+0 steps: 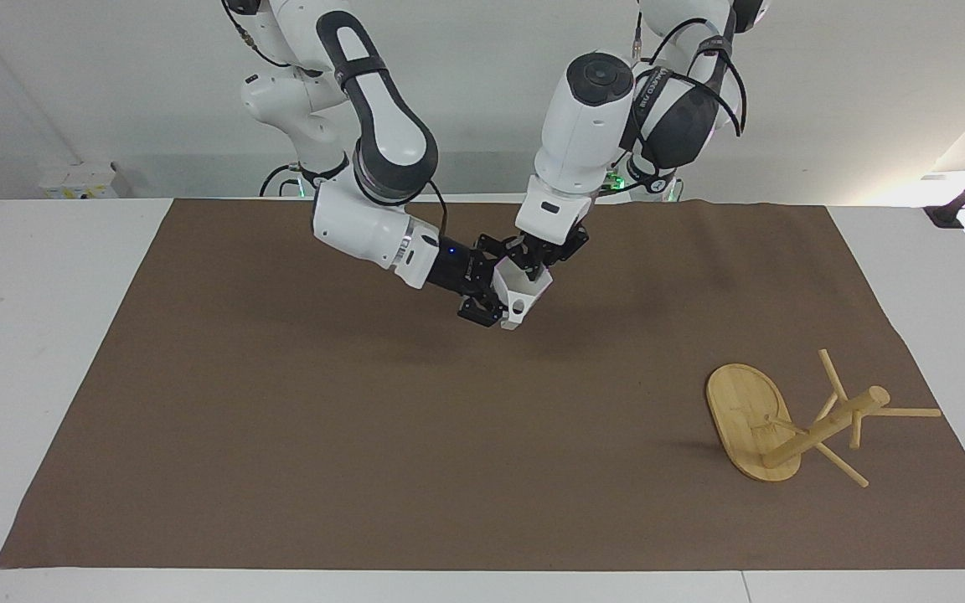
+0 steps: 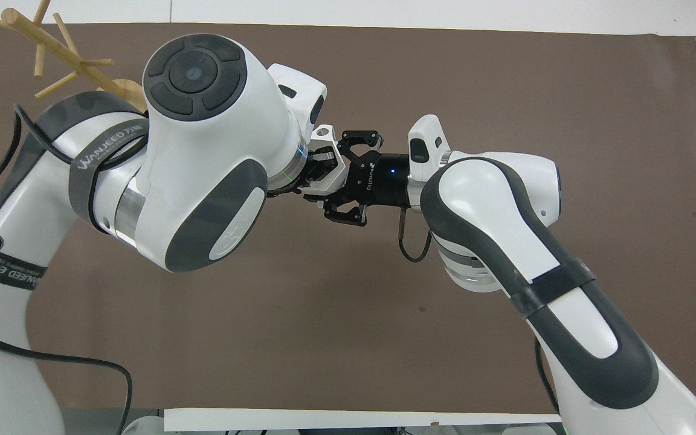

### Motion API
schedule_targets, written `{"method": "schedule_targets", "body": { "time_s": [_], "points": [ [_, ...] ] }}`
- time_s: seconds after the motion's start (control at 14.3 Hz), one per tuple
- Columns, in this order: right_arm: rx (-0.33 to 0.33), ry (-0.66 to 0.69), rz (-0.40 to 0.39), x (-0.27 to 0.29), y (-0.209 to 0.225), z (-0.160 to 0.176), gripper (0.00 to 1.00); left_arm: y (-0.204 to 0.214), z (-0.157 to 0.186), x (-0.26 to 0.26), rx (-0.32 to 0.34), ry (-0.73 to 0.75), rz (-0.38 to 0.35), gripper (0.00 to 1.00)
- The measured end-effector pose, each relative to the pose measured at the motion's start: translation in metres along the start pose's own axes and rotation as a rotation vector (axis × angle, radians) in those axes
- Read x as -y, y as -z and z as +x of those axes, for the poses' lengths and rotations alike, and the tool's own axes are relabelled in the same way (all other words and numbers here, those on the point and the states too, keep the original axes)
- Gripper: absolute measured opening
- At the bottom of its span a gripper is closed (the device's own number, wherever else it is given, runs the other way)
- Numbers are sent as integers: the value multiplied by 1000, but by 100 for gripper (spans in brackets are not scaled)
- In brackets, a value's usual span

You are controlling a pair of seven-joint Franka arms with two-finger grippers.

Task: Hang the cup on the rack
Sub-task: 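Carry the cup toward the left gripper while the left gripper grasps it, then move the cup toward the mug tree with the left gripper while the right gripper withdraws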

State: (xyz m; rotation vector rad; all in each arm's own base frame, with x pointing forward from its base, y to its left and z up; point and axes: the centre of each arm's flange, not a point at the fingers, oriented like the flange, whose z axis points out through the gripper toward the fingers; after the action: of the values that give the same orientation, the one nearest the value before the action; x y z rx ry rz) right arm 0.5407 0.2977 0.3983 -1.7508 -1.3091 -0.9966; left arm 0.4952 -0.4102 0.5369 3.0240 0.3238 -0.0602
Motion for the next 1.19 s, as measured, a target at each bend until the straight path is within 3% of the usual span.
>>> {"method": "schedule_targets", "body": {
  "time_s": [0.14,0.35,0.49,0.7,0.91,1.05,1.19],
  "points": [
    [-9,-4,9,-4,5,-2,100,8,14,9,-21,24,-9,4],
    [-45,21,40,-27,36,-12,100,25,38,27,-57,71,-26,4],
    [-22,66,91,-50,80,-30,100,37,47,35,-84,89,-40,4],
    [87,75,171,-82,179,-81,100,62,60,60,-128,125,-58,4],
    [221,35,164,-96,294,-131,100,67,87,103,-224,157,-143,4],
    [373,1,140,-95,355,-138,100,51,94,137,-275,148,-177,4],
    [500,-39,102,-95,390,-118,100,30,94,170,-340,144,-218,4]
  ]
}}
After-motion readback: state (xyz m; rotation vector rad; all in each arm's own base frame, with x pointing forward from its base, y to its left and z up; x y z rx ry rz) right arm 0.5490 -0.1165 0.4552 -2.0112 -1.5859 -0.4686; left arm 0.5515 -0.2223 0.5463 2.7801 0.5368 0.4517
